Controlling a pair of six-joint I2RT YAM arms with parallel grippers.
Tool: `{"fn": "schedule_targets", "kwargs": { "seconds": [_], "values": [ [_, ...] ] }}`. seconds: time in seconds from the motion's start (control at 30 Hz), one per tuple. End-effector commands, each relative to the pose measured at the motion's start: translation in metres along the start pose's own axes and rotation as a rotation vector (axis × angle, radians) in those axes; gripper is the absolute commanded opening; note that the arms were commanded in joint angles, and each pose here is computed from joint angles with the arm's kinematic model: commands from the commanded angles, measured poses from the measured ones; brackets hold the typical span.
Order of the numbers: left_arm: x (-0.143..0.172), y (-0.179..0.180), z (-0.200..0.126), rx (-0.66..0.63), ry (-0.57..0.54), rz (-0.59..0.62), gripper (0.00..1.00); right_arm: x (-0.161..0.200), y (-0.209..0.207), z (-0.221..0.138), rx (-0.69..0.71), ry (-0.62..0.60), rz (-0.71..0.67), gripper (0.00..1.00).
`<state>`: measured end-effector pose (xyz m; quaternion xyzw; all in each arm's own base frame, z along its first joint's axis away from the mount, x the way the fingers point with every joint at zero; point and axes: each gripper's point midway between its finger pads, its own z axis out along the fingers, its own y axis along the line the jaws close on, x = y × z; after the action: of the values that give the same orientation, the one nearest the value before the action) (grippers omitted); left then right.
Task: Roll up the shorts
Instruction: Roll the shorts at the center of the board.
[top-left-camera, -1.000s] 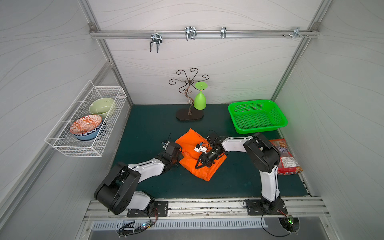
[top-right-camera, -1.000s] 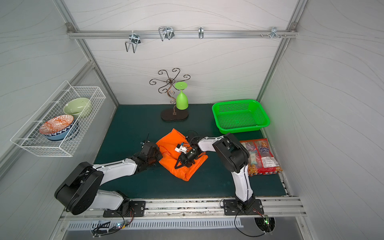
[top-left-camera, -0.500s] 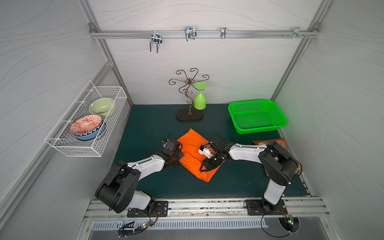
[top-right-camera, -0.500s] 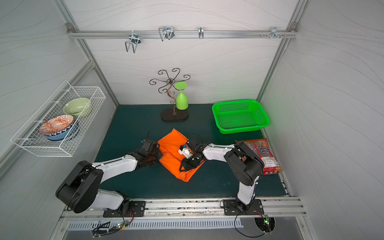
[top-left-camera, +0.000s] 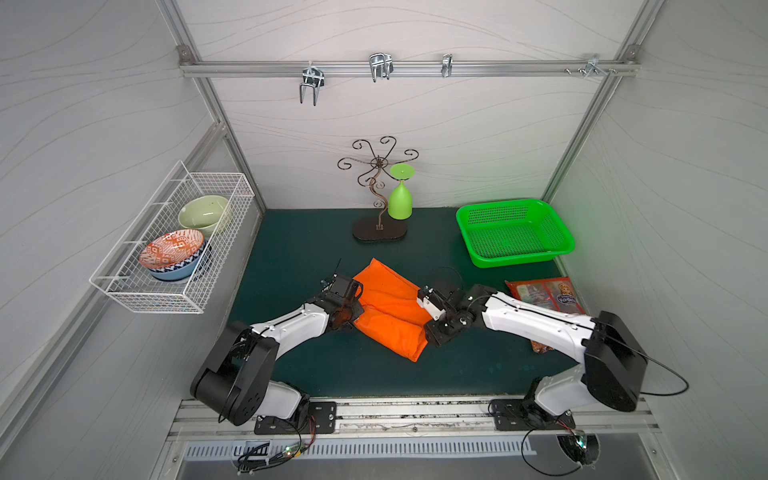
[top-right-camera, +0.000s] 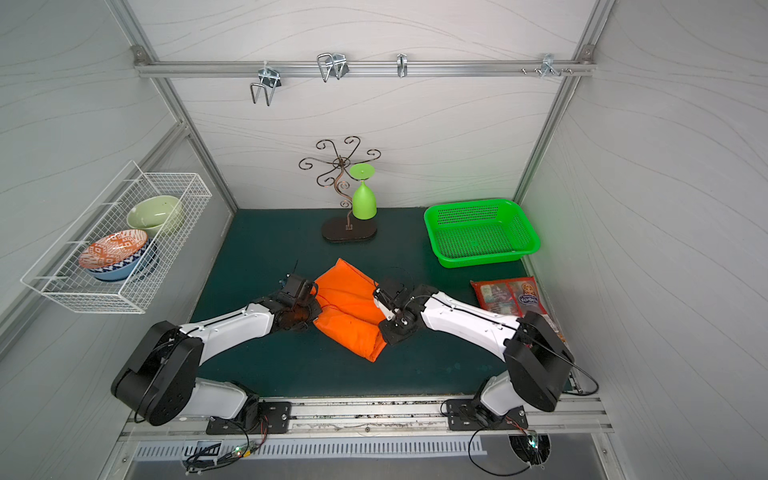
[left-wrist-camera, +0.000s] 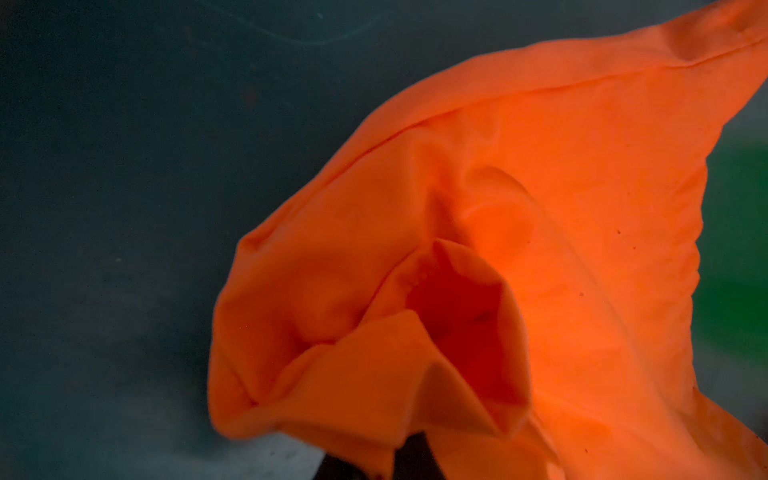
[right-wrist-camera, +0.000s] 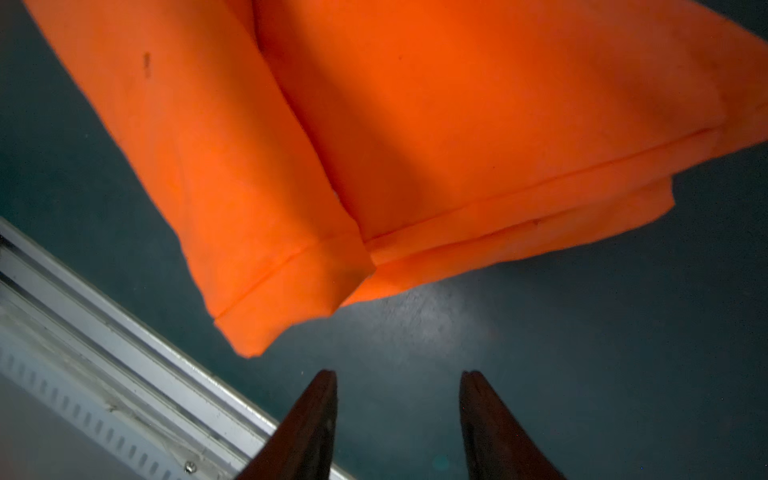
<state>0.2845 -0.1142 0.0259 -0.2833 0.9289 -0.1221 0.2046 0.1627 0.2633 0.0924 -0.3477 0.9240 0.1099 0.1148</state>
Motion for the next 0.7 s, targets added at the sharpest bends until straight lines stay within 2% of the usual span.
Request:
{"fn": "schedule_targets", "kwargs": {
  "seconds": [0.0, 0.1, 0.17, 0.33, 0.47, 0.67],
  "values": [
    [-0.003, -0.001, -0.01, -0.023, 0.017, 0.026, 0.0, -0.009, 0.001, -0.031, 0.172, -0.118, -0.127, 0.56],
    [-0.003, -0.004, -0.014, -0.026, 0.035, 0.033, 0.0, -0.024, 0.026, -0.031, 0.19, -0.189, -0.259, 0.61],
    [-0.003, -0.007, -0.017, -0.021, 0.038, 0.038, 0.0, -0.035, 0.044, -0.026, 0.223, -0.228, -0.367, 0.7],
    [-0.003, -0.01, -0.02, -0.014, 0.052, 0.034, 0.0, -0.05, 0.081, 0.007, 0.261, -0.243, -0.565, 0.73],
    [-0.001, -0.011, -0.02, -0.013, 0.065, 0.037, 0.0, -0.054, 0.101, 0.03, 0.274, -0.24, -0.656, 0.73],
    [0.001, -0.011, -0.021, -0.013, 0.078, 0.039, 0.0, -0.056, 0.105, 0.057, 0.306, -0.199, -0.678, 0.75]
  ]
}}
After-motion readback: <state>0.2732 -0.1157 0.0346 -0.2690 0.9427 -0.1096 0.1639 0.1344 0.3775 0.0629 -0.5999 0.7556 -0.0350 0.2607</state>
